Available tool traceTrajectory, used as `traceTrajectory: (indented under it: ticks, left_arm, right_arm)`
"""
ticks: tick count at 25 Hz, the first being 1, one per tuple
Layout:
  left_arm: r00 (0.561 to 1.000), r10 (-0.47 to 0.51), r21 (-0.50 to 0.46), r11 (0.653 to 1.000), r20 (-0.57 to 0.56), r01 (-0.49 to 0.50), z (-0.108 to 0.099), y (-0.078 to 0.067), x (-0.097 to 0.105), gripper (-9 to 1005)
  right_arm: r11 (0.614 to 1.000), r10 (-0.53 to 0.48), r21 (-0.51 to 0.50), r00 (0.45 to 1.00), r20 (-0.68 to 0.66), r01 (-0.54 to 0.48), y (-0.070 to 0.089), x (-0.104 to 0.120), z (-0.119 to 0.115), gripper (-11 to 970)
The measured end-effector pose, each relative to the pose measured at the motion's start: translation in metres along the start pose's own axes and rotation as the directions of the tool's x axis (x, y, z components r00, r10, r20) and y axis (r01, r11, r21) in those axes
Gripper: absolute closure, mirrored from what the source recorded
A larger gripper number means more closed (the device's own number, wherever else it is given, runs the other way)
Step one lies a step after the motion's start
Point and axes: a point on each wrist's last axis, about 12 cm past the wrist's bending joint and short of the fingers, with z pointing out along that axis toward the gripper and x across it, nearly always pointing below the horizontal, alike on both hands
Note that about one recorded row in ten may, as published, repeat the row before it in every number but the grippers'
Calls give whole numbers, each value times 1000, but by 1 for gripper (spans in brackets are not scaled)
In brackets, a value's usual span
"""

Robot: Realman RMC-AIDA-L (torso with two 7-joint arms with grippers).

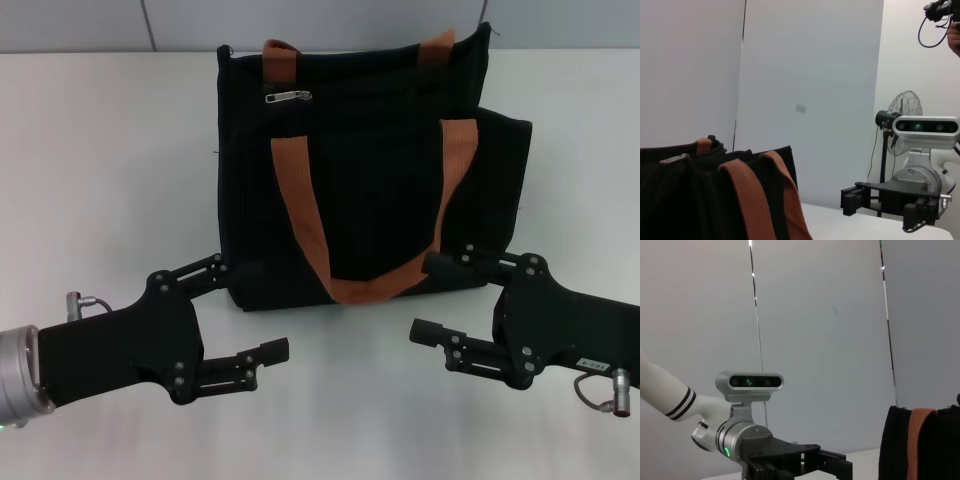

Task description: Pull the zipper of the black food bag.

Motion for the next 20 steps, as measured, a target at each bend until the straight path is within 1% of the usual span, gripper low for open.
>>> traceTrajectory:
  ticks: [12,14,16,17,18,19,20]
  left_arm:
    - [1000,24,-18,1000,3,-24,0,2,0,167]
    - [998,46,-70,997,33,-44,-4,5,-3,167]
    - [994,78,-162,985,76,-64,-10,12,-7,167]
    - [994,78,-162,985,76,-64,-10,12,-7,167]
    - [993,85,-188,980,86,-68,-12,14,-9,167]
    - [989,97,-245,967,109,-68,-15,25,-16,167]
    - [989,97,-245,967,109,-68,-15,25,-16,167]
  right_arm:
    - [1000,22,7,1000,4,-22,5,4,0,292]
    - [1000,25,7,1000,5,-25,5,5,1,293]
    - [1000,26,7,1000,5,-26,5,5,1,293]
    - [1000,27,10,1000,8,-27,5,5,1,293]
    - [1000,27,10,1000,8,-27,5,5,1,293]
    - [999,31,14,999,11,-31,6,5,1,294]
    - [999,31,14,999,11,-31,6,5,1,294]
